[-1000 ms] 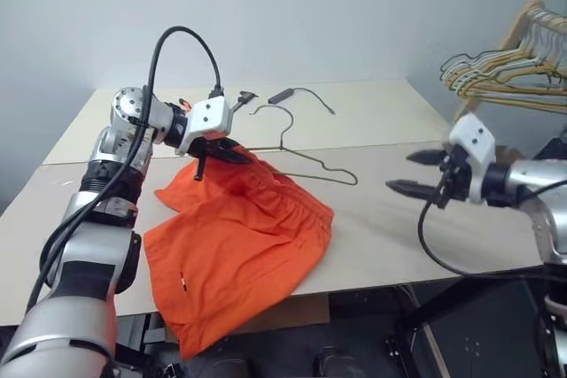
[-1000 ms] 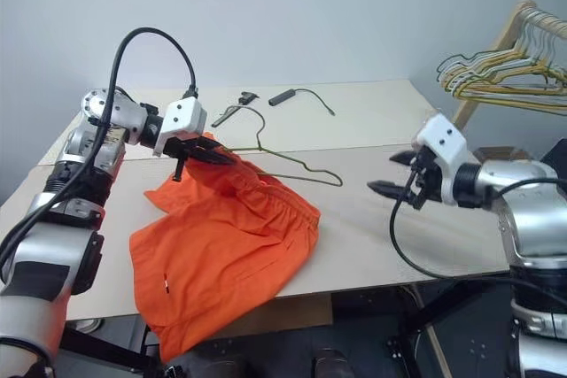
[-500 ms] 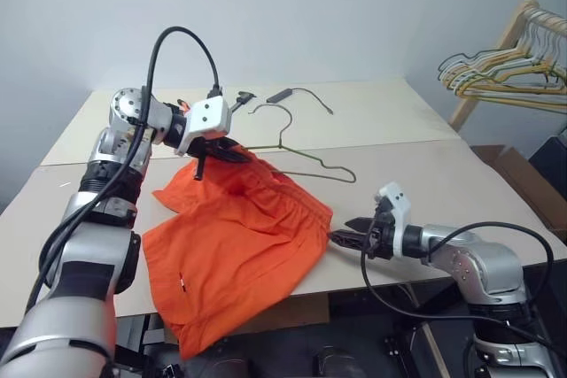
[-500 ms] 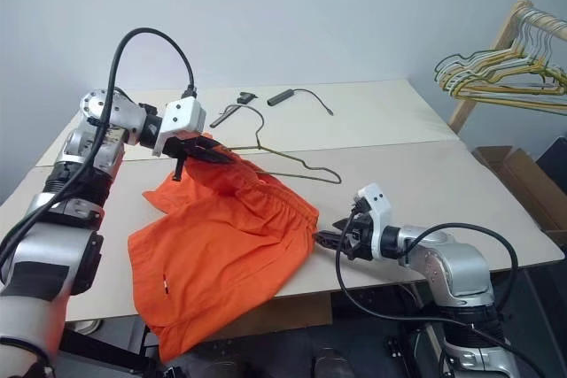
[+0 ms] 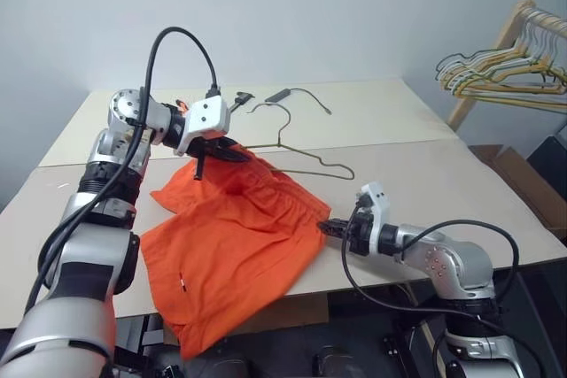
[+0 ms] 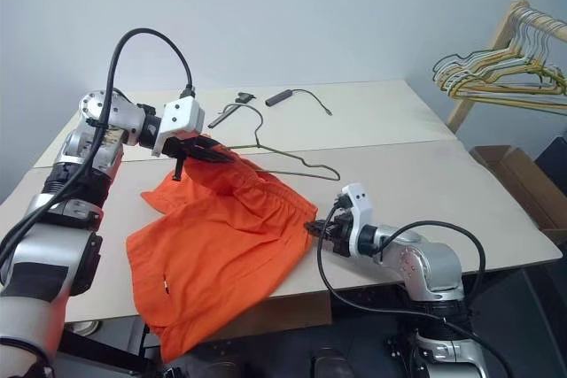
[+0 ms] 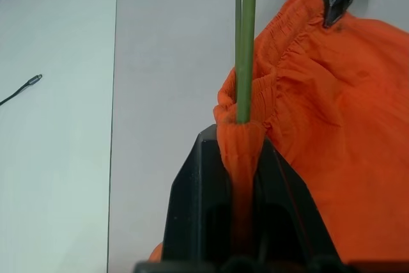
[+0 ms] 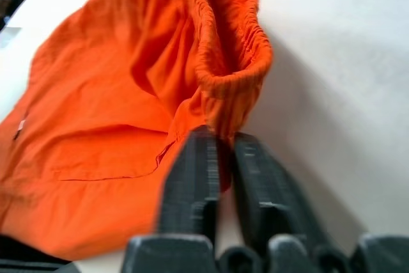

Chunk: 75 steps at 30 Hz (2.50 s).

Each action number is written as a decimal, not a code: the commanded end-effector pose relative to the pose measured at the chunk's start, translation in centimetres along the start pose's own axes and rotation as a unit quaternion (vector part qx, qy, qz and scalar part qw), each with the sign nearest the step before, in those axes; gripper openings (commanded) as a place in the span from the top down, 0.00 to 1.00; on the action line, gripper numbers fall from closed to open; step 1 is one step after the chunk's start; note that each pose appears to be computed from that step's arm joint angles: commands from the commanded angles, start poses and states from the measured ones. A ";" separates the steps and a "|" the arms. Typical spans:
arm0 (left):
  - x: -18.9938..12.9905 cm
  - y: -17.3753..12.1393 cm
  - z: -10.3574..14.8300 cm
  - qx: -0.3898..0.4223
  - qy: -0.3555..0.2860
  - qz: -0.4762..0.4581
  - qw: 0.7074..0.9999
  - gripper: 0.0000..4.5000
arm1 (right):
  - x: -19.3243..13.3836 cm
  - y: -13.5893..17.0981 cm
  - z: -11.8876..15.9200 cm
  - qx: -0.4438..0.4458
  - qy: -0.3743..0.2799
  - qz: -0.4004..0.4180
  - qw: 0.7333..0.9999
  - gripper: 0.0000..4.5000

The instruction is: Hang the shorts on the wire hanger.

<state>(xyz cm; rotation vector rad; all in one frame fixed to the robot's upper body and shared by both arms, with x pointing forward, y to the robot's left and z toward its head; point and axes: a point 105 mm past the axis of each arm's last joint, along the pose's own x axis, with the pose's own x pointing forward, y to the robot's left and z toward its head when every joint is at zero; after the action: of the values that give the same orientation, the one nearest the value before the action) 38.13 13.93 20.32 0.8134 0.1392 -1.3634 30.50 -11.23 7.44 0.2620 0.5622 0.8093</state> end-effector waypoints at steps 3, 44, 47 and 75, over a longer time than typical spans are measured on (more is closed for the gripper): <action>-2.2 0.0 1.5 0.014 -0.033 -0.001 0.999 0.99 | -1.2 -1.3 1.5 -0.075 -0.011 -0.021 0.997 0.98; -0.9 0.6 0.8 0.064 0.046 0.009 0.997 0.99 | -6.2 2.6 13.0 -0.619 0.043 0.017 0.784 0.98; -0.7 0.7 1.2 0.069 0.039 0.010 0.997 0.99 | -5.4 3.8 13.3 -0.633 0.031 0.027 0.773 0.98; -0.4 -0.2 1.3 0.060 0.010 0.014 0.998 0.99 | -2.6 3.8 11.7 -0.540 0.026 0.087 0.837 0.49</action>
<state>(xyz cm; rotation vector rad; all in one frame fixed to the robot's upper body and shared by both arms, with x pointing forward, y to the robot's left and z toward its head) 37.32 13.60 19.48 0.9217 0.1402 -1.3733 33.50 -10.57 18.16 -0.8259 0.1064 1.1942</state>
